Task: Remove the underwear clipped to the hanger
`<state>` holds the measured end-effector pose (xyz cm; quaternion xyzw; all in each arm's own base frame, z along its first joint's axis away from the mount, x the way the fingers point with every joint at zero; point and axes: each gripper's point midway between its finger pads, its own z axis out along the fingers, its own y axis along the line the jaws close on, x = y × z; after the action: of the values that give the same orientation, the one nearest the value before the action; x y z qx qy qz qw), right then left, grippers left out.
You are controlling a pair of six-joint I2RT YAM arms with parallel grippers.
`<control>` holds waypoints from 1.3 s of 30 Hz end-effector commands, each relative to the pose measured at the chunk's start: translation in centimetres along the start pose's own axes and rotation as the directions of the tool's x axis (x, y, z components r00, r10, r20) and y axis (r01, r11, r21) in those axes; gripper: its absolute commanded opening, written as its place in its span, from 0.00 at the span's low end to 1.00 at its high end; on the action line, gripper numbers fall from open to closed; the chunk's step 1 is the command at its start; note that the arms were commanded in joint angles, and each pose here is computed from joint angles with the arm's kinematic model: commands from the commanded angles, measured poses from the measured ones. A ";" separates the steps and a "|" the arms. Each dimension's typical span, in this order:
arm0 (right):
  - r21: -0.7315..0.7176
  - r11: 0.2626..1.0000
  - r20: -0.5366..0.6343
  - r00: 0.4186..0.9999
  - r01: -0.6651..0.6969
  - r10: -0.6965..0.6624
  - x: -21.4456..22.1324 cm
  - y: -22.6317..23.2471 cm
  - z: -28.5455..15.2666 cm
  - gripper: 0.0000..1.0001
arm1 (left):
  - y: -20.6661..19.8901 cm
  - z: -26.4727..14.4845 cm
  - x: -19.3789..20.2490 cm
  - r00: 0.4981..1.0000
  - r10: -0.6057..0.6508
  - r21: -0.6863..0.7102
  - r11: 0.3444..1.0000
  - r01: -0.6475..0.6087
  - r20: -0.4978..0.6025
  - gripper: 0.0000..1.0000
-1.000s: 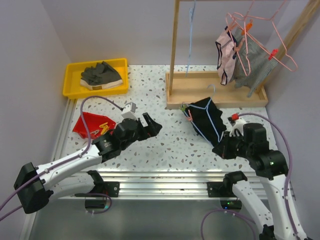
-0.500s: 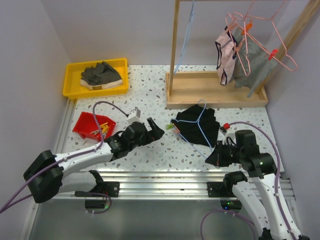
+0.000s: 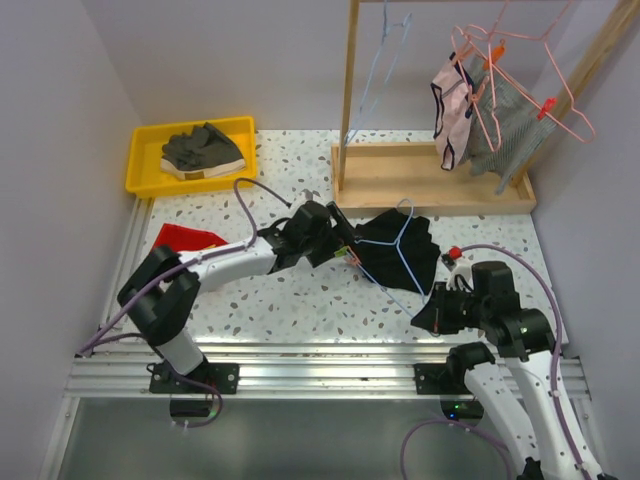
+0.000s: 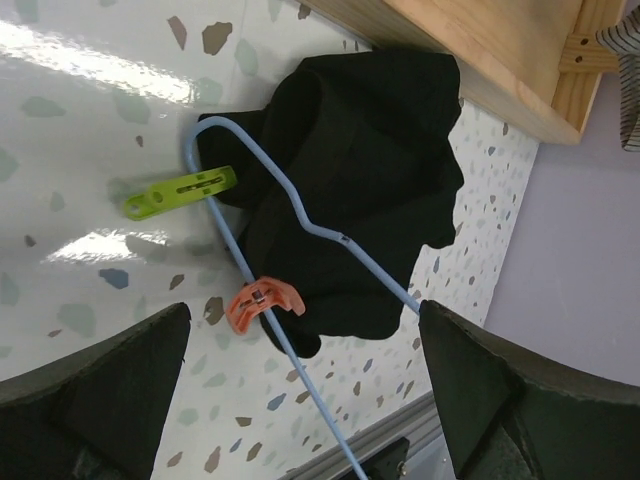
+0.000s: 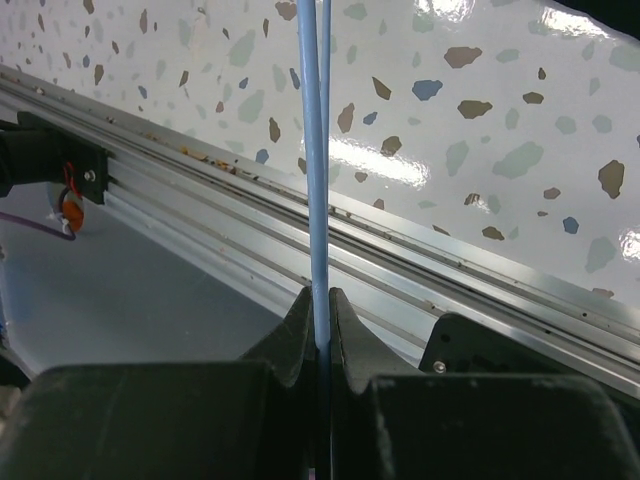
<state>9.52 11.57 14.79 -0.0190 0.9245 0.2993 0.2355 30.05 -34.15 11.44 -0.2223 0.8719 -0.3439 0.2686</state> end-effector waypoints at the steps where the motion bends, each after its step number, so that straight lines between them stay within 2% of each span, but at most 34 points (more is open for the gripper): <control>1: -0.008 1.000 0.051 0.998 0.024 -0.023 -1.0 0.5 -0.4 0.00 | -0.4 1.1 1.2 0.990 -0.066 -0.080 0.995 0.057 -0.122 1.00; 4: 0.000 1.000 0.060 0.998 0.022 -0.022 -1.1 0.4 -0.5 0.00 | -0.1 2.1 2.2 0.980 -0.073 -0.134 0.990 0.049 -0.183 1.00; 8: 0.005 1.000 0.065 0.998 0.021 -0.021 -1.1 0.3 -0.6 0.00 | 0.8 2.2 2.8 0.974 -0.083 -0.160 0.986 0.049 -0.211 1.00; 12: 0.011 1.000 0.073 0.997 0.018 -0.018 -1.2 0.2 -0.5 0.00 | 1.0 2.6 3.8 0.960 -0.092 -0.152 0.987 0.053 -0.266 1.00; 15: 0.016 1.000 0.073 0.997 0.013 -0.014 -1.3 0.1 -0.5 0.00 | 1.1 2.9 4.7 0.948 -0.096 -0.144 0.988 0.054 -0.304 0.96; 18: 0.022 1.000 0.078 0.997 0.012 -0.014 -1.3 0.0 -0.5 0.00 | 1.0 3.5 4.8 0.946 -0.098 -0.123 0.990 0.062 -0.309 0.85; 19: 0.024 1.000 0.078 0.997 0.012 -0.013 -1.3 -0.1 -0.5 0.00 | 0.7 3.6 4.8 0.944 -0.097 -0.107 0.992 0.066 -0.316 0.76; 20: 0.024 1.000 0.078 0.997 0.010 -0.012 -1.3 0.0 -0.5 0.00 | 1.1 4.1 5.1 0.941 -0.097 -0.113 0.992 0.063 -0.323 0.71; 21: 0.024 1.000 0.081 0.997 0.010 -0.012 -1.4 0.0 -0.5 0.00 | 1.0 4.3 5.0 0.940 -0.098 -0.106 0.992 0.067 -0.327 0.59; 23: 0.029 1.000 0.082 0.997 0.008 -0.010 -1.3 -0.1 -0.6 0.00 | 1.4 4.6 5.1 0.938 -0.104 -0.107 0.992 0.072 -0.331 0.45; 24: 0.030 1.000 0.085 0.996 0.007 -0.010 -1.4 -0.1 -0.6 0.00 | 1.4 4.6 5.0 0.936 -0.105 -0.102 0.992 0.075 -0.335 0.32; 25: 0.030 1.000 0.086 0.996 0.004 -0.007 -1.3 -0.1 -0.6 0.00 | 1.3 4.6 4.8 0.938 -0.105 -0.094 0.992 0.078 -0.329 0.26; 27: 0.033 0.999 0.089 0.996 0.005 -0.008 -1.3 -0.2 -0.6 0.00 | 1.2 4.5 4.6 0.940 -0.100 -0.087 0.993 0.075 -0.326 0.15; 32: 0.039 0.999 0.084 0.996 -0.002 -0.001 -1.4 -0.3 -0.5 0.00 | 1.7 3.9 4.0 0.943 -0.105 -0.087 0.993 0.081 -0.315 0.05; 34: 0.040 0.999 0.082 0.997 -0.002 -0.002 -1.4 -0.3 -0.5 0.00 | 1.2 3.5 3.2 0.948 -0.116 -0.063 0.993 0.102 -0.297 0.05; 35: 0.042 0.999 0.081 0.997 -0.004 0.001 -1.4 -0.3 -0.5 0.00 | 1.4 3.3 3.1 0.948 -0.120 -0.061 0.992 0.107 -0.294 0.10; 36: 0.042 0.999 0.080 0.997 -0.005 0.001 -1.3 -0.4 -0.4 0.00 | 1.0 3.2 3.0 0.950 -0.116 -0.048 0.993 0.107 -0.291 0.32; 38: 0.043 0.999 0.079 0.997 -0.005 0.002 -1.3 -0.4 -0.4 0.00 | 0.3 2.8 2.7 0.951 -0.106 -0.033 0.994 0.100 -0.290 0.53; 39: 0.042 0.999 0.080 0.997 -0.003 0.000 -1.3 -0.4 -0.4 0.00 | 0.1 2.6 2.6 0.952 -0.102 -0.029 0.995 0.098 -0.289 0.68</control>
<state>9.78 10.99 14.74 -0.0042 0.9254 0.2837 0.2512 28.56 -36.59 5.66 -0.2199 0.9076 -0.3460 0.0903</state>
